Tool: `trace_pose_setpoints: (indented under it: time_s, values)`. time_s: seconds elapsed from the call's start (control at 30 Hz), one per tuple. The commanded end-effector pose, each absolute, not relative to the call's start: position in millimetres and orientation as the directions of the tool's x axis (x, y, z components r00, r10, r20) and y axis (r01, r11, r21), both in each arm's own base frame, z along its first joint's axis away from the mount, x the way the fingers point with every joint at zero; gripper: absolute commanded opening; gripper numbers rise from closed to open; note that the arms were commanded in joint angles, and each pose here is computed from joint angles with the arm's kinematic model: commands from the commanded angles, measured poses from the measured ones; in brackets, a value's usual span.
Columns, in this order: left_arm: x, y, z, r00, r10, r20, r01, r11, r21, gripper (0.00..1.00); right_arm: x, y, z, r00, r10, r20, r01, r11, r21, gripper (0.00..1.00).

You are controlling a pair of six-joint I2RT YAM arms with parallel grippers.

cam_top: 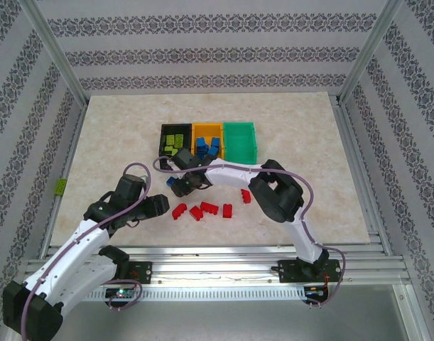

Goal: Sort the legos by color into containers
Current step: Pick up the lego from the center of the table, then place the lego in the container.

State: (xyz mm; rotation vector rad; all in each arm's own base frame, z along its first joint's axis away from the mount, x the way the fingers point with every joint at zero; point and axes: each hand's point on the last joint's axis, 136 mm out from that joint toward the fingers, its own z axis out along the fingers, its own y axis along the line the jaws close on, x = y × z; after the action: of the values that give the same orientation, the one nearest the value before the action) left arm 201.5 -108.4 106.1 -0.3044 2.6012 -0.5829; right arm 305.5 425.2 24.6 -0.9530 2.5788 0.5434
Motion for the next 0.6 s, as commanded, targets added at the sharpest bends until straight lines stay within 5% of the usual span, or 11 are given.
trace_pose_setpoints:
  time_s: [0.0, 0.27, 0.57]
  values:
    - [199.8, -101.7, 99.9, -0.868, -0.329, -0.371, -0.149, 0.887, -0.438, 0.65, 297.7, 423.4, 59.7, -0.709, -0.514, -0.484, -0.678, 0.686, 0.264, 0.38]
    - [199.8, -102.1, 94.7, -0.87, -0.333, -0.363, -0.156, 0.885, -0.439, 0.65, 329.0, 385.1, 130.0, -0.744, -0.281, -0.606, -0.585, 0.713, 0.386, 0.34]
    - [196.0, -103.8, 85.0, -0.879, -0.348, -0.326, -0.181, 0.876, -0.447, 0.65, 413.0, 315.1, 133.6, -0.817, -0.005, -0.576, -0.336, 0.817, 0.469, 0.36]
